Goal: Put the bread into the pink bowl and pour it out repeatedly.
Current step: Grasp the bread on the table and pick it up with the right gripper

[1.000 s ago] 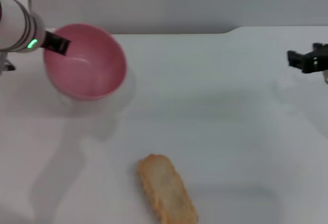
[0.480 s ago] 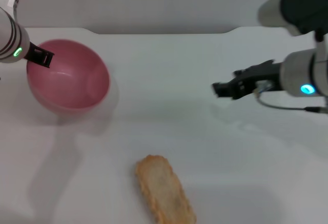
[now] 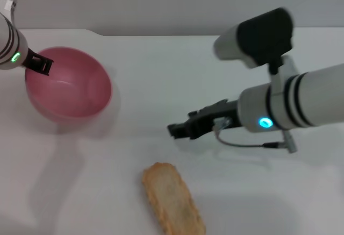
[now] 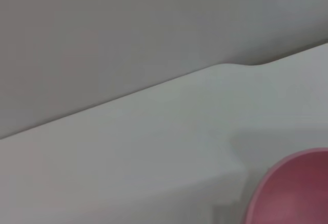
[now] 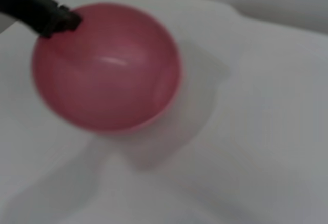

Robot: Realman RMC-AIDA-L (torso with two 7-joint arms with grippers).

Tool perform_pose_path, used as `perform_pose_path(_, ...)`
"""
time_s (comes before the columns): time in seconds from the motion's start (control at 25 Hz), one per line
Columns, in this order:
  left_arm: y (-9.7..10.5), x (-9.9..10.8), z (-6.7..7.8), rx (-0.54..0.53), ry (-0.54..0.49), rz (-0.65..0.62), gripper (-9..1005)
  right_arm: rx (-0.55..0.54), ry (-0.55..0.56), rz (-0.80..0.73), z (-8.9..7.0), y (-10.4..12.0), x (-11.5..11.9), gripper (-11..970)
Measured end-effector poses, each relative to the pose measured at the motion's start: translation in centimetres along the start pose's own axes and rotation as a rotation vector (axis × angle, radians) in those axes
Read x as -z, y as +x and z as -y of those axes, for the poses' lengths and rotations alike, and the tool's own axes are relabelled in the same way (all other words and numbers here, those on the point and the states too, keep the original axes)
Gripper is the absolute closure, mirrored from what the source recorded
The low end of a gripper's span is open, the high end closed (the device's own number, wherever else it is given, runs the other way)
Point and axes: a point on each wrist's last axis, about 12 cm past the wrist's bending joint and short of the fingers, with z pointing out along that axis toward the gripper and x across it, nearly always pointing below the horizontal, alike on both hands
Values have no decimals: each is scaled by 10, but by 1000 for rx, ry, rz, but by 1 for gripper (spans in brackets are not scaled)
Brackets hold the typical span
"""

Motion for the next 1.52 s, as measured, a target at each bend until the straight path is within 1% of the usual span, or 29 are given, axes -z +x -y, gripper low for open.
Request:
perform_pose_path(0.12, -2, -1, 1, -5, 1, 0, 937, -11, -57, -32, -10, 5, -15, 370)
perform_pose_path(0.2, -4, -2, 2, -11, 2, -1, 937, -9, -76, -43, -14, 6, -21, 371)
perform_pose_path(0.4, -6, -2, 4, -16, 4, 3, 937, -6, -99, -50, -21, 9, -27, 372)
perform_pose_path(0.6, -7, -2, 4, -19, 4, 5, 937, -6, -101, -67, -22, 14, -35, 373)
perform_pose_path(0.76, -7, -2, 5, -24, 4, 6, 937, -6, -118, -81, -27, 18, -42, 375)
perform_pose_path(1.12, -8, -1, 7, -27, 6, 8, 937, -12, -122, -104, -28, 24, -53, 377)
perform_pose_path(1.52, -6, -1, 6, -25, 5, 7, 937, -18, -102, -126, -22, 26, -58, 380)
